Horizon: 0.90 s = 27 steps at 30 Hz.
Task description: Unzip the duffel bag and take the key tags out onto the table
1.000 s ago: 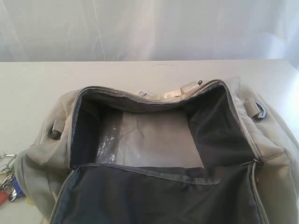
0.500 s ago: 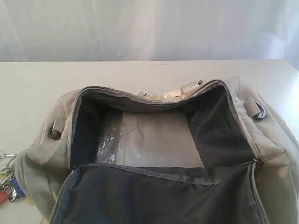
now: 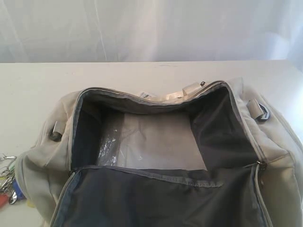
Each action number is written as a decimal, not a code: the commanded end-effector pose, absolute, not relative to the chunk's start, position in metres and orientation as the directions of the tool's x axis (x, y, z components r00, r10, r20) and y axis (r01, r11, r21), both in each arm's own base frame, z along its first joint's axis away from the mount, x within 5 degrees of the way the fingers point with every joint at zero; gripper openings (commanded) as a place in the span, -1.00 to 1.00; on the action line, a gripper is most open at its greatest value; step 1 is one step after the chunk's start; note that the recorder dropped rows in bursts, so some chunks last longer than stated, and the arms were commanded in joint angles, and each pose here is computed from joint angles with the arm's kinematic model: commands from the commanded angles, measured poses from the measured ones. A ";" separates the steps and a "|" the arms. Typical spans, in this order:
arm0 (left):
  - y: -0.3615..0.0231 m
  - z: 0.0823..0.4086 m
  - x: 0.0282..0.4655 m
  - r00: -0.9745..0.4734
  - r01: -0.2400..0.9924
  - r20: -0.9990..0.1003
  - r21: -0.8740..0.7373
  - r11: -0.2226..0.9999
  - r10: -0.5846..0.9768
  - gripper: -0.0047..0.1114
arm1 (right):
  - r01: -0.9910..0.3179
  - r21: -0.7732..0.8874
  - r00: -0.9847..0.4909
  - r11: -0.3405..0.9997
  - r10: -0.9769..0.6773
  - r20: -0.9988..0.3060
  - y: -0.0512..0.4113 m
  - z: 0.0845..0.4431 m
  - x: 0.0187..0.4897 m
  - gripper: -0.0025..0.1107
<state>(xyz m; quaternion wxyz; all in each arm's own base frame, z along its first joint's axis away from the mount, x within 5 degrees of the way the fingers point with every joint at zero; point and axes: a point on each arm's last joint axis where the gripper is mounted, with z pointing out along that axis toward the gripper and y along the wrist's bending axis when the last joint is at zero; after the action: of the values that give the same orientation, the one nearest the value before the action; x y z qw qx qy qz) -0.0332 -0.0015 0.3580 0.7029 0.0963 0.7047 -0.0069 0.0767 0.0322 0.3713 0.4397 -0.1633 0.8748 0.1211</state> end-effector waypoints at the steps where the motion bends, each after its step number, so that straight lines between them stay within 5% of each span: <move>1: -0.003 0.345 -0.025 -0.029 0.164 -0.992 0.114 0.980 0.121 -0.92 | -0.389 0.063 -0.545 0.919 -0.175 -0.820 0.032 0.374 0.074 -0.96; 11: -0.008 0.277 0.014 -0.244 0.192 -0.961 0.083 0.978 0.129 -0.92 | -0.390 0.064 -0.546 0.919 -0.175 -0.819 0.032 0.374 0.074 -0.96; 21: -0.009 0.273 0.021 -0.197 0.179 -0.978 0.031 0.983 0.067 -0.92 | -0.389 0.063 -0.545 0.919 -0.175 -0.820 0.032 0.374 0.074 -0.96; 27: -0.009 0.237 0.036 -0.257 0.166 -0.965 0.002 0.986 0.045 -0.92 | -0.389 0.063 -0.545 0.919 -0.175 -0.820 0.032 0.374 0.074 -0.96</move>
<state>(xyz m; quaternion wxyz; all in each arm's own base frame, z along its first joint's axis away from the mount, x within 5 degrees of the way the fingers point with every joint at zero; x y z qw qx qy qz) 0.0307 -0.0083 0.2537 0.6149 0.0757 0.7841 -0.0366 0.0756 0.0322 0.3716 0.4415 -0.1636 0.8739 0.1207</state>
